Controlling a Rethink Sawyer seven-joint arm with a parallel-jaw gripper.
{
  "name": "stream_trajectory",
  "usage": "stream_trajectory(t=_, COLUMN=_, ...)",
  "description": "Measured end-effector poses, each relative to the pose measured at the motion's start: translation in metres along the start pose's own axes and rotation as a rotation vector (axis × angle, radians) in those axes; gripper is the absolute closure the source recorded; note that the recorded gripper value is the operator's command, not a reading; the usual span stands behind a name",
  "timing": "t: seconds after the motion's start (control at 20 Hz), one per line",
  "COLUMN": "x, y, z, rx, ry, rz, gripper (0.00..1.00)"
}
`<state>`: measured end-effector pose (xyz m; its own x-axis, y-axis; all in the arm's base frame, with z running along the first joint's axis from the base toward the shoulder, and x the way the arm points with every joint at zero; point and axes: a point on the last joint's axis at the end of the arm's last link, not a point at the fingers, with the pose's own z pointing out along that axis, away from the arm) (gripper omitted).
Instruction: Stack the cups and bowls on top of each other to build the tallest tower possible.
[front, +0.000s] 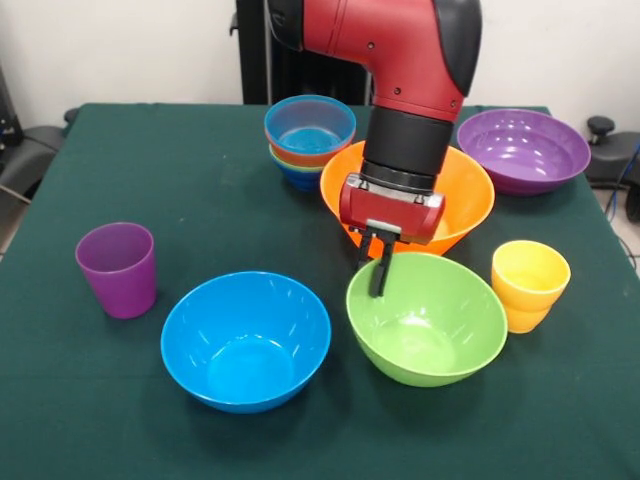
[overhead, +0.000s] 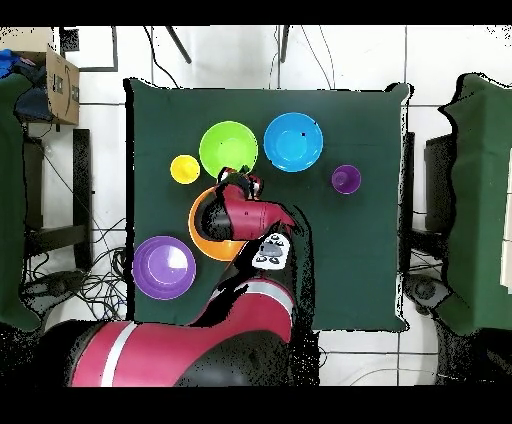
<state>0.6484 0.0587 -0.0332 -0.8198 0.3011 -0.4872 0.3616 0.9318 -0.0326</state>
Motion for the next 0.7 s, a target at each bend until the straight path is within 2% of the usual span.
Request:
stream_trajectory(t=0.35, x=-0.003, y=-0.001, z=-0.002, rx=-0.016, ry=0.009, rz=0.03, gripper=1.0)
stream_trajectory(t=0.7, x=-0.021, y=0.003, z=-0.016, rx=-0.053, ry=0.003, rz=0.081, gripper=1.0)
